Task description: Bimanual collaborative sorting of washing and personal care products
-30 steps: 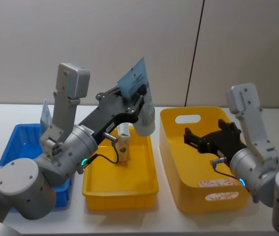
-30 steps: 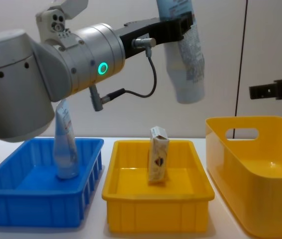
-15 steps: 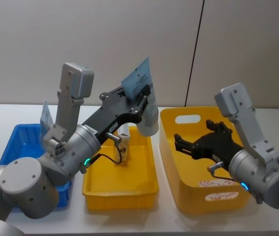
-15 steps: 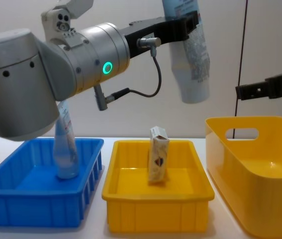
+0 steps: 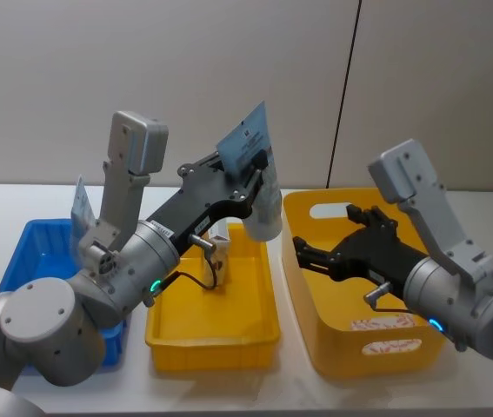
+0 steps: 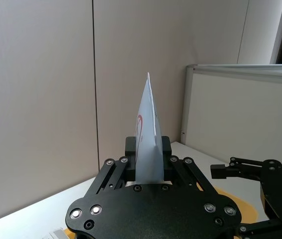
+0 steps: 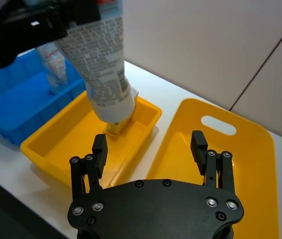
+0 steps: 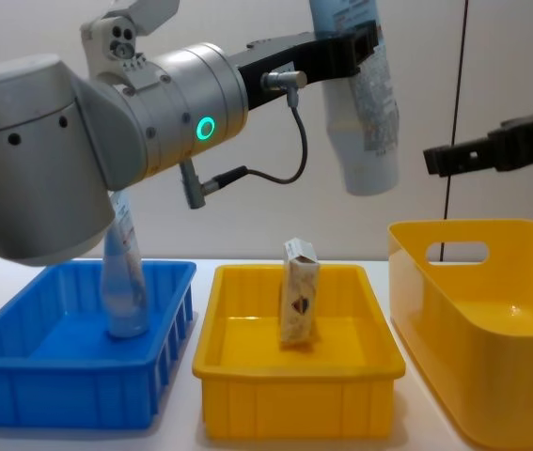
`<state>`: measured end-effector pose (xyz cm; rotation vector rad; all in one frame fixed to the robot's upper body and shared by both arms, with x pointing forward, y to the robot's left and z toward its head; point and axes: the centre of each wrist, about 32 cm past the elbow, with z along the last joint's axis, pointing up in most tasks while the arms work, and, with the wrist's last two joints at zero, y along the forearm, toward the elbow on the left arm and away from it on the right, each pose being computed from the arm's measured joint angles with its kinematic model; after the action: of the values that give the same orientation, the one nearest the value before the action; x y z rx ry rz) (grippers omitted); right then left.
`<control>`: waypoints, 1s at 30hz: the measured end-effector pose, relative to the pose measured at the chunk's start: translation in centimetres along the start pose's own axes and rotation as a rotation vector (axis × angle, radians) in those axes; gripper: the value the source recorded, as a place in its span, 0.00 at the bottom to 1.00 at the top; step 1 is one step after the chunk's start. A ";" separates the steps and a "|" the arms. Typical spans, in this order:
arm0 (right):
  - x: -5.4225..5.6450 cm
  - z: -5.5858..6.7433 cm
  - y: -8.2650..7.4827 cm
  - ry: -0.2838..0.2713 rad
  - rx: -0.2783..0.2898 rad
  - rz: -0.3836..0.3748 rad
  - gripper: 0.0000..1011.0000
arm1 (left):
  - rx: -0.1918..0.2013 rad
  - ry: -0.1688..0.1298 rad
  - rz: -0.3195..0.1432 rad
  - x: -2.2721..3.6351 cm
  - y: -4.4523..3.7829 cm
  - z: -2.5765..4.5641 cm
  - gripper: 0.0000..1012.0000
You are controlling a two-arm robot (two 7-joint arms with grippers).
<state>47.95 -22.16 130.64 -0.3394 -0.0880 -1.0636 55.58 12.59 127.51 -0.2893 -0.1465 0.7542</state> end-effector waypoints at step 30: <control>2.2 1.3 3.4 -0.088 0.075 0.165 0.99 | 0.000 0.000 -0.001 -0.02 -0.04 0.00 0.25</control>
<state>52.09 -22.16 131.59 -0.3201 -0.1759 -0.8801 55.60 12.55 127.52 -0.2890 -0.1468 0.7530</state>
